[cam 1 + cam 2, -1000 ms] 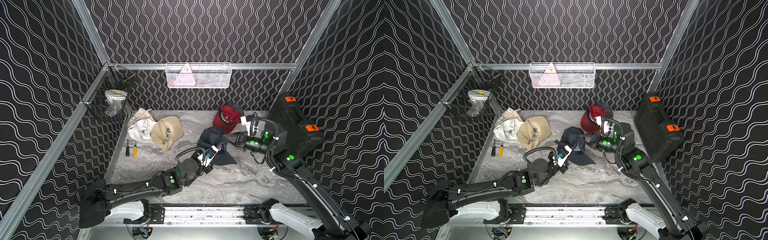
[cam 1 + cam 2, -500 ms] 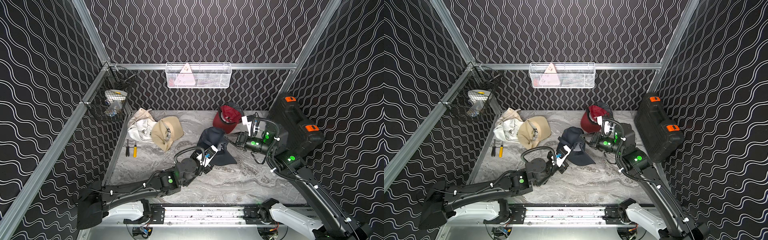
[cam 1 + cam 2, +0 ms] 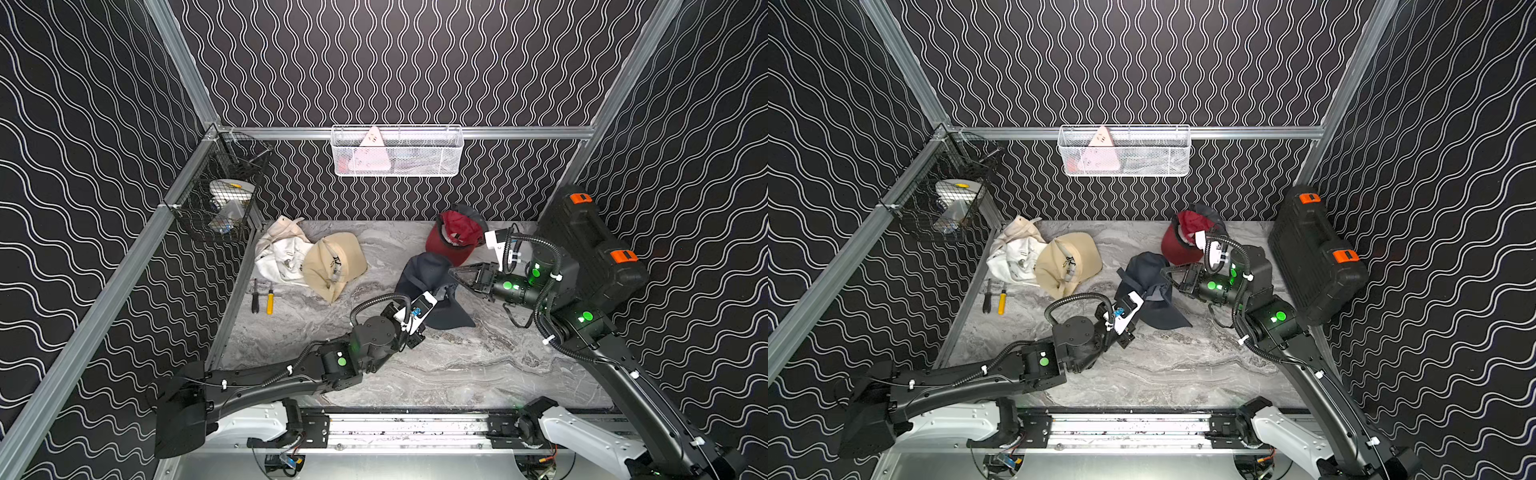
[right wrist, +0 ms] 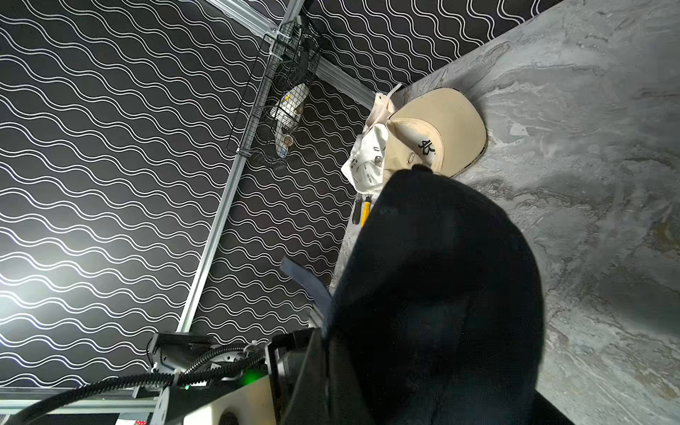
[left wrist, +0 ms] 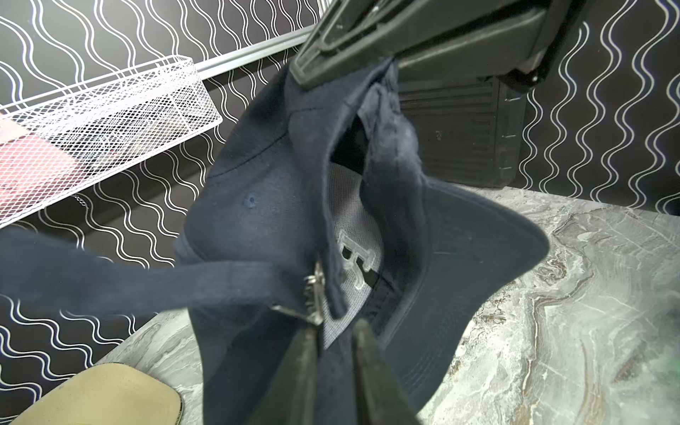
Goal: Open the adjustable buckle of the baseball cap
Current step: Open the adjustable buckle on the baseball cap.
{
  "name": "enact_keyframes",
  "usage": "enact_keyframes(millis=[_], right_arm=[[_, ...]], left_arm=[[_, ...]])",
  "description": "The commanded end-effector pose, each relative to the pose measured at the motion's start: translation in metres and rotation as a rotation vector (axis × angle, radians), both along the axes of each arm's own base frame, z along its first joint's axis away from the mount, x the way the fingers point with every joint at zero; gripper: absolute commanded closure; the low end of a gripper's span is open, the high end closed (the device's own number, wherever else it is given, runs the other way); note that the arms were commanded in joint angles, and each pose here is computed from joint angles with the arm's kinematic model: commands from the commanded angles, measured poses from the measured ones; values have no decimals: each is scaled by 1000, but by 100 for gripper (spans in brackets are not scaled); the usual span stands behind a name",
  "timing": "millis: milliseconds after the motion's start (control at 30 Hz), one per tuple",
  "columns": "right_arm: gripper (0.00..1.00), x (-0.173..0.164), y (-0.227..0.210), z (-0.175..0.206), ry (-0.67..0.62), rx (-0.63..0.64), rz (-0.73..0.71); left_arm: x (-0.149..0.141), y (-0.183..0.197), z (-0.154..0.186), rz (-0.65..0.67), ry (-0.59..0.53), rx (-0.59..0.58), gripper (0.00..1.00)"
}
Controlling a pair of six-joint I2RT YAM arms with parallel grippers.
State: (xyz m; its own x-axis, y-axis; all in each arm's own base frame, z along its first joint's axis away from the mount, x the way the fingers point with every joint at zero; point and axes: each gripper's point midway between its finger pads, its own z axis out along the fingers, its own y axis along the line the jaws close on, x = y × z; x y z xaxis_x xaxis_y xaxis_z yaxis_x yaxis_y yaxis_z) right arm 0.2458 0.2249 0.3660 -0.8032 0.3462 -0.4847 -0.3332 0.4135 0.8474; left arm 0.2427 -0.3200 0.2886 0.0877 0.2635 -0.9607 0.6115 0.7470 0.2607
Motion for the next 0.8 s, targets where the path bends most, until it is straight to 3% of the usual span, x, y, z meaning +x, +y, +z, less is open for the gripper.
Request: enact_keyframes(millis=[0, 133, 233, 600, 767], right_arm=[[100, 1, 3, 12, -24, 41, 8], [100, 0, 2, 15, -31, 45, 11], [100, -1, 2, 16, -31, 44, 13], [100, -7, 2, 27, -45, 74, 25], [100, -8, 2, 28, -44, 78, 27]], left_arm=[[3, -2, 10, 11, -22, -23, 65], [5, -1, 10, 22, -26, -30, 64], [5, -1, 11, 25, -30, -29, 73], [9, 0, 9, 51, -43, -15, 80], [8, 1, 15, 46, -52, -24, 92]])
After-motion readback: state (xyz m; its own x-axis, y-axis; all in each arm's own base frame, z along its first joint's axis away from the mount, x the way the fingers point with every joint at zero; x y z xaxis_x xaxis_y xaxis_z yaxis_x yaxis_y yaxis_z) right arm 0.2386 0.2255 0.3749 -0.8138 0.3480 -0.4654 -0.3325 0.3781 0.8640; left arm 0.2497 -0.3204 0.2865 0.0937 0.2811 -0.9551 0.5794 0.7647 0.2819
